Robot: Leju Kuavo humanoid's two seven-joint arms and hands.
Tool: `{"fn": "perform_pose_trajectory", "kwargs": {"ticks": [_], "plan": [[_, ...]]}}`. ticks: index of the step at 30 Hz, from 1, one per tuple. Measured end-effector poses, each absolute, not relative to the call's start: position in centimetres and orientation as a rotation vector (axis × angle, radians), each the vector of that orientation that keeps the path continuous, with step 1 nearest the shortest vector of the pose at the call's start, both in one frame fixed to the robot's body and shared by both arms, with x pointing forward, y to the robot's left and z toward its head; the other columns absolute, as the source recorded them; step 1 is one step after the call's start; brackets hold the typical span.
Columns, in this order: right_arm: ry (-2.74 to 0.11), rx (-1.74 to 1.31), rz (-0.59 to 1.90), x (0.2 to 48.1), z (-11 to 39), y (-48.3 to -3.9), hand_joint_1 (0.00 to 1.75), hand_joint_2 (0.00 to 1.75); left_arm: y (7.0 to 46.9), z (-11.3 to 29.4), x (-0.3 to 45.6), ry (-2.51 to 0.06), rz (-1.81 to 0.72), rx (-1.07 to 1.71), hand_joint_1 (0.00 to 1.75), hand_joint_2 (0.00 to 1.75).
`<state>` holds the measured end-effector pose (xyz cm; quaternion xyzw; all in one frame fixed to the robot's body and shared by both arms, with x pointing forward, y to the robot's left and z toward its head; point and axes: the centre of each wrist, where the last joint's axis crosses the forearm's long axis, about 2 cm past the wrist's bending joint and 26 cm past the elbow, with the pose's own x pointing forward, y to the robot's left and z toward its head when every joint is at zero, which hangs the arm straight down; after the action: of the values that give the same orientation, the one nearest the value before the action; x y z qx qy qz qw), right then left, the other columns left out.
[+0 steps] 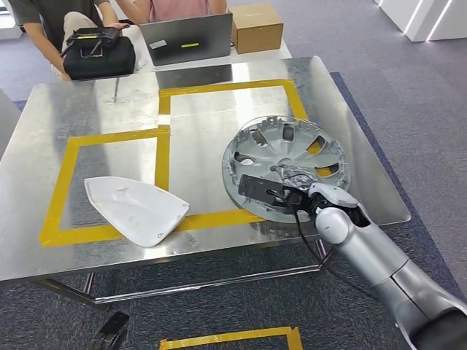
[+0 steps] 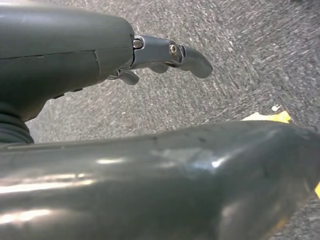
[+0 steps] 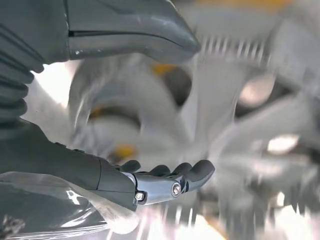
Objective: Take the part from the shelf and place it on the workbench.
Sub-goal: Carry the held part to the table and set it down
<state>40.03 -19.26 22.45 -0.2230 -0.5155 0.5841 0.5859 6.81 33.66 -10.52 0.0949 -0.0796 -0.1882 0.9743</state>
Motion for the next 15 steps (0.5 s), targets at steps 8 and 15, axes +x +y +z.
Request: {"fn": "perform_pose_trajectory", "kwargs": {"ticks": [8, 15], "plan": [[-1.568, -1.044, 1.290, 37.7, 23.4, -17.6, 0.00, 0.00, 33.0, -10.7, 5.8, -0.170, -0.391, 0.189, 0.00, 0.00], [-1.814, -1.082, 1.182, 34.3, 22.7, -16.9, 0.00, 0.00, 32.3, -10.7, 5.4, -0.176, -0.391, 0.181, 0.00, 0.00]]}}
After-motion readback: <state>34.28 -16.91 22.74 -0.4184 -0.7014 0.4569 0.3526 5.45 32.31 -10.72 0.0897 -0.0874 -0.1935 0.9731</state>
